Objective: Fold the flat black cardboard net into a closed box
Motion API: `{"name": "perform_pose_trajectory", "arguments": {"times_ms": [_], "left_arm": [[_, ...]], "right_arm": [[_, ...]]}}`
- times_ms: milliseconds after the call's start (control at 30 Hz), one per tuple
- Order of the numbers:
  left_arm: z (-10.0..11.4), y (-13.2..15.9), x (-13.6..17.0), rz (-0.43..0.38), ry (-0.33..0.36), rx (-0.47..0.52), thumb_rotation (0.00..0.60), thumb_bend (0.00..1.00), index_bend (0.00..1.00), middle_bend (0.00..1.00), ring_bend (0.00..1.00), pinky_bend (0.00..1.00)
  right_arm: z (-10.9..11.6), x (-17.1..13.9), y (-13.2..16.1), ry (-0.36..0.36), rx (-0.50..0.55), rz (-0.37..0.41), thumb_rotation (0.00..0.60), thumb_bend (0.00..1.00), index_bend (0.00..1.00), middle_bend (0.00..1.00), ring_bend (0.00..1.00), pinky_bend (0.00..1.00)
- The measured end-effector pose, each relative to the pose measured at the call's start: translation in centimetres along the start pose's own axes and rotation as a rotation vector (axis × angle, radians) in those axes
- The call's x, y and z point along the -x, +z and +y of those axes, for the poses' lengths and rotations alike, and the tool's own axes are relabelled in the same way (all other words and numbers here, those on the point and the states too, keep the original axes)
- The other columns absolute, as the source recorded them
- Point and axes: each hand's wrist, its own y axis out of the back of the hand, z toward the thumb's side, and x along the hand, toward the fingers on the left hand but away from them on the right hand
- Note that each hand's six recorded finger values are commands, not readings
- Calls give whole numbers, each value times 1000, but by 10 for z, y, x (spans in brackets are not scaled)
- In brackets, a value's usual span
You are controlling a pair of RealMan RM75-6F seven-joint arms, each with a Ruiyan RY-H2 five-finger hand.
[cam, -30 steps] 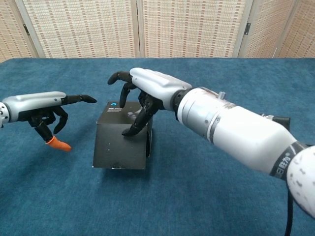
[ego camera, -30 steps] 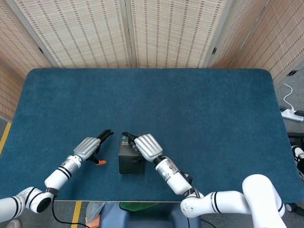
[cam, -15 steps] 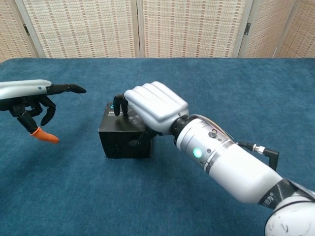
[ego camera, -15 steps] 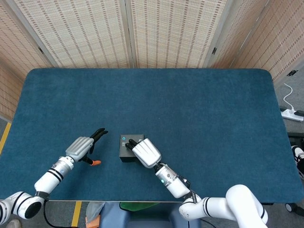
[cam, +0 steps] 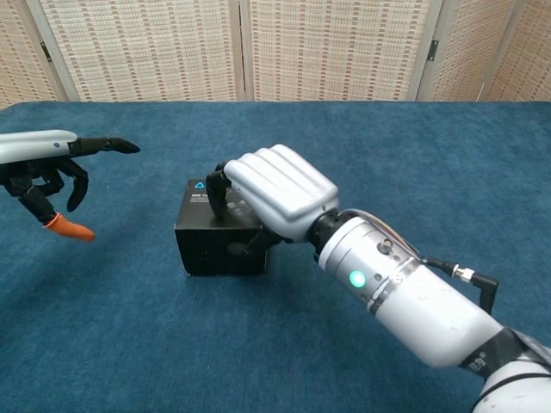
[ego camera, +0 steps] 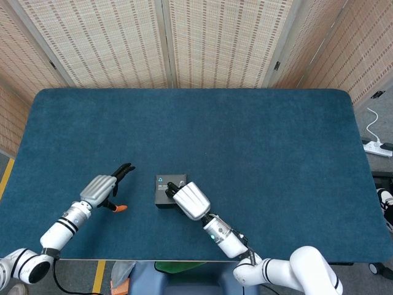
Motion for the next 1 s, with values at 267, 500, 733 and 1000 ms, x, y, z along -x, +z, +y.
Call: {"name": "perform_pose_trajectory", "arguments": {"times_ms": [267,500,733,1000], "left_arm": [[23,-14,15,60,201,-114,600,199,0,0,363,639],[43,-40,52,202,399,-235,600,203,11,73,218,367],[43,-66,102,318,513,-256,600,202,33,105,157,268],[28,-76,149,379,518,-245,600,202,33,104,136,223]], "right_arm": [[43,-19,-28,-77,79,-2,600,372,91,201,290,549],[93,-74,-99,-85,16,-146,600,381,91,190,178,394],[140,-170,-178,-17,-11,-389,600,385,91,164,134,297],[154,-263,-209,-12,123,-583,600,390,91,150,115,255]]}}
